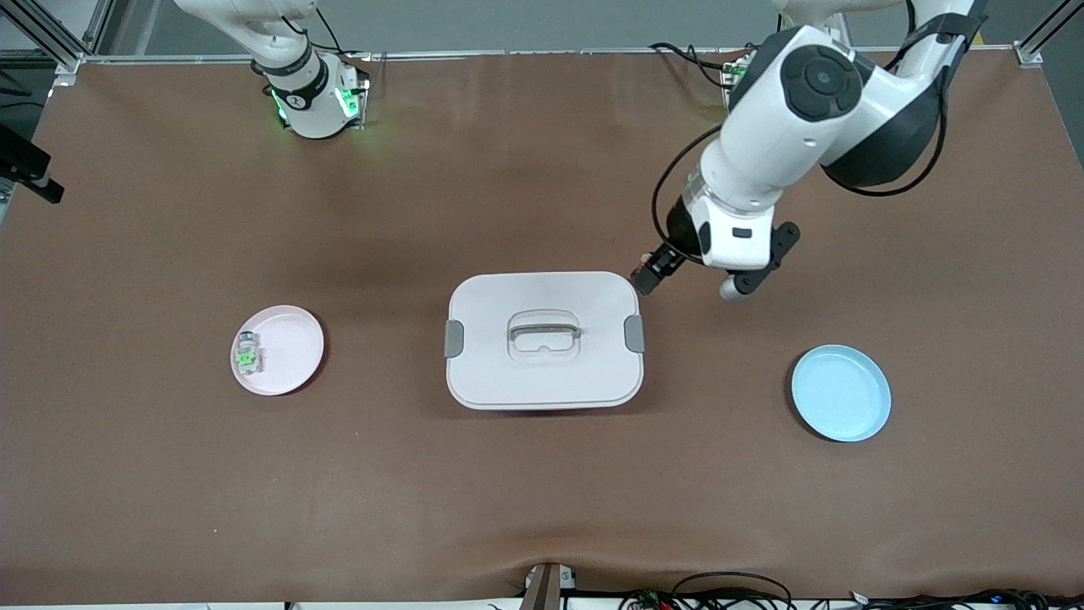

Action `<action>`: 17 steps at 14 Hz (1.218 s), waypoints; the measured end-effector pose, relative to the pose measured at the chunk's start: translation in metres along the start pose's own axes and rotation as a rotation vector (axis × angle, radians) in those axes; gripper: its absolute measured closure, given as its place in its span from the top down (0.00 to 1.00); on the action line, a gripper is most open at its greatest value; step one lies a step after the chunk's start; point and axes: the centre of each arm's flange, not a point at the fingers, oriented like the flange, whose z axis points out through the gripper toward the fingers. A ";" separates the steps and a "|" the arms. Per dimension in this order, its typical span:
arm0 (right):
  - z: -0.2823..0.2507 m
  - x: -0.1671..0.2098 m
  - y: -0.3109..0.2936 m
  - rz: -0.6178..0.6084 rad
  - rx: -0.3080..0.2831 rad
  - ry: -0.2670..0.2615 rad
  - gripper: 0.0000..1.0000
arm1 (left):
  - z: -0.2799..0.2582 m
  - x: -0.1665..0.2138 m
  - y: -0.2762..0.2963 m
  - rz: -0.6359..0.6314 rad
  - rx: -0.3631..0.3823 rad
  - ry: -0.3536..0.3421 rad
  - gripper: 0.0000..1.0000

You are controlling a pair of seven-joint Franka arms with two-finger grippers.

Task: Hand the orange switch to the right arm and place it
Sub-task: 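Lift the orange switch and carry it toward the box with the left gripper, then reach the right gripper toward the switch held by the left gripper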

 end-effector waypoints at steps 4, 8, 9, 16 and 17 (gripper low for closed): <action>0.007 -0.009 -0.050 0.100 0.191 -0.042 1.00 | 0.009 -0.048 0.019 -0.052 -0.006 -0.047 0.74; 0.033 -0.033 -0.082 0.193 0.400 0.012 1.00 | 0.017 -0.075 0.039 -0.114 -0.018 -0.103 0.74; 0.046 -0.044 -0.085 0.225 0.450 0.024 1.00 | 0.018 -0.083 0.045 -0.137 -0.021 -0.119 0.74; 0.104 -0.105 -0.193 0.407 0.597 0.098 1.00 | 0.023 -0.146 0.075 -0.350 -0.110 -0.225 0.74; 0.109 -0.110 -0.211 0.418 0.610 0.112 1.00 | 0.024 -0.148 0.078 -0.368 -0.123 -0.236 0.74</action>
